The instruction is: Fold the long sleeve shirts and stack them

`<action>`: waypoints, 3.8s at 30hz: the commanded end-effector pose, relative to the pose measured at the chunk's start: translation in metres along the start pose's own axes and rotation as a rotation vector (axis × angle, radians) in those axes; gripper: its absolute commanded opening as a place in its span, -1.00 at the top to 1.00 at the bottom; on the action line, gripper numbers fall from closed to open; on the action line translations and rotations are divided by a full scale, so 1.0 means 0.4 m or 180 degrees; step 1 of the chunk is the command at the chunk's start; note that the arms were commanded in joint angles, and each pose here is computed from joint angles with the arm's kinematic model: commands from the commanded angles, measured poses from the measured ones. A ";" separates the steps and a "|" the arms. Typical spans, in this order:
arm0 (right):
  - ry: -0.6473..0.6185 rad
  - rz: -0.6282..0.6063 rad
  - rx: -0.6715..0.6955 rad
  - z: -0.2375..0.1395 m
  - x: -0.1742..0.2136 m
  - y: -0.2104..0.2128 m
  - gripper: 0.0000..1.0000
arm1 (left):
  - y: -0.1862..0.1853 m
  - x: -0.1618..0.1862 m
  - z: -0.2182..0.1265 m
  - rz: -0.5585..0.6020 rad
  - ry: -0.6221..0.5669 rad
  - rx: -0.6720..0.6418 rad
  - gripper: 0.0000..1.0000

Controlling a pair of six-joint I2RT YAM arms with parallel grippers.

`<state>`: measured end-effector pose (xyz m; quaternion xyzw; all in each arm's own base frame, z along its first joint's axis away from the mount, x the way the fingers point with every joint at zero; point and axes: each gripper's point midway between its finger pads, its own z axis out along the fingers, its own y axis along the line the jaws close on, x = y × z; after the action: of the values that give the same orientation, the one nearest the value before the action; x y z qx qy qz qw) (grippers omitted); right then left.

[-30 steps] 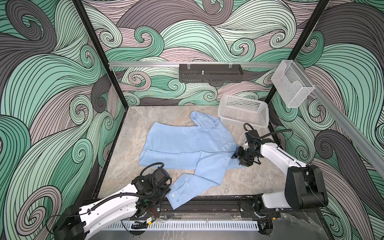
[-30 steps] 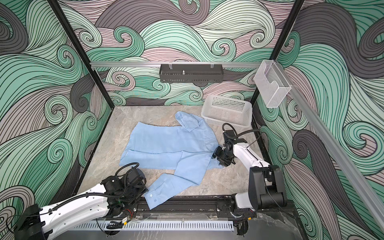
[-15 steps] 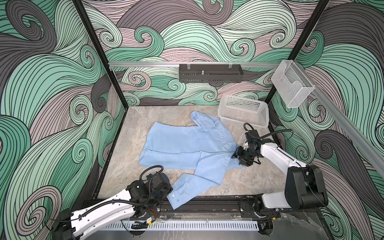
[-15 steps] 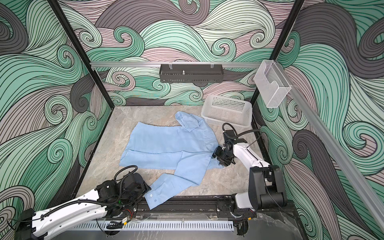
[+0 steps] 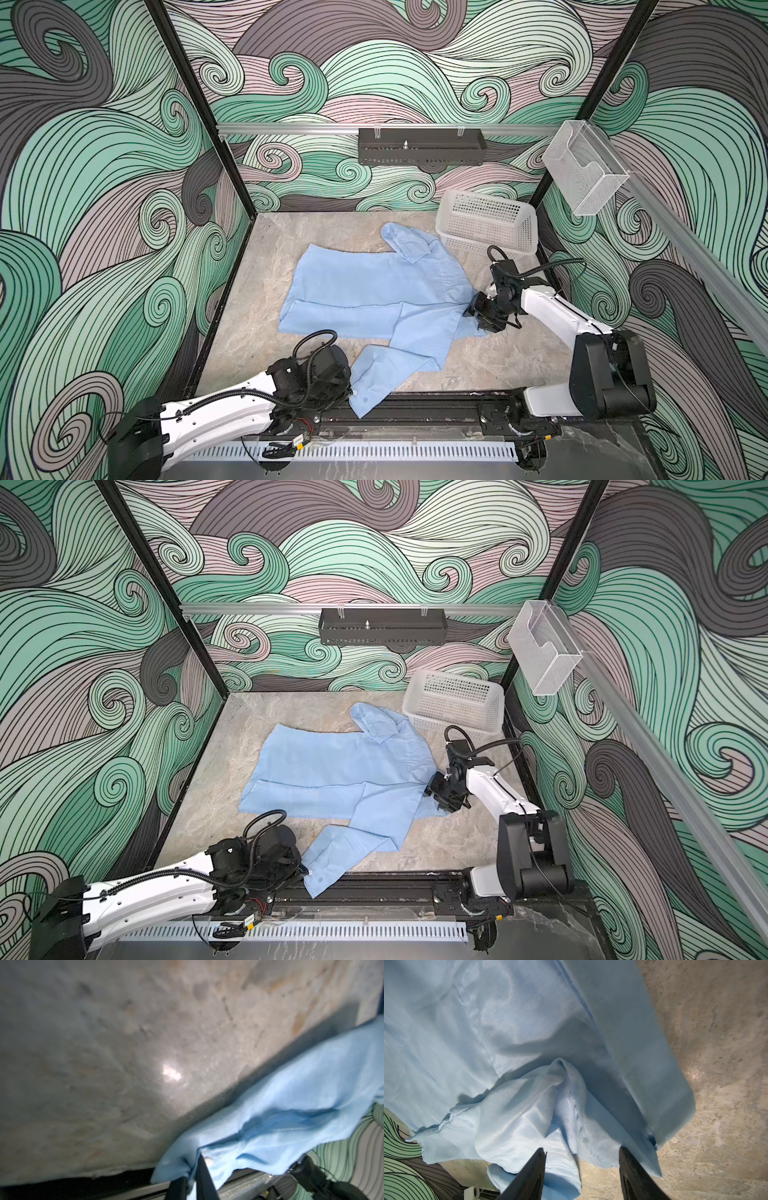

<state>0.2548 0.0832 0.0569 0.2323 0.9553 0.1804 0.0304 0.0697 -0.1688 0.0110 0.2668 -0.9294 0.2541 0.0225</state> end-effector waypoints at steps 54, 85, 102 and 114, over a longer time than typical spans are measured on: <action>0.0124 0.0202 0.0554 0.083 0.016 -0.135 0.64 | -0.219 -0.502 -0.552 0.1513 -0.1633 -0.0627 1.00; -0.0006 0.0296 0.0511 0.045 0.008 -0.160 0.71 | 0.027 -0.618 -0.354 0.0640 -0.0220 -0.2336 1.00; 0.0020 0.0349 0.0865 0.067 -0.007 -0.216 0.81 | 0.056 -0.658 -0.356 0.0680 -0.0224 -0.2661 1.00; 0.0051 0.0112 0.0451 0.019 0.000 -0.138 0.38 | 0.055 -0.655 -0.337 0.0671 -0.0111 -0.2607 0.79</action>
<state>0.2335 0.0397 0.0166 0.2638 0.9580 0.1125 -0.0020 0.2685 0.0323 0.0622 0.1396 -0.9783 -0.1265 0.0863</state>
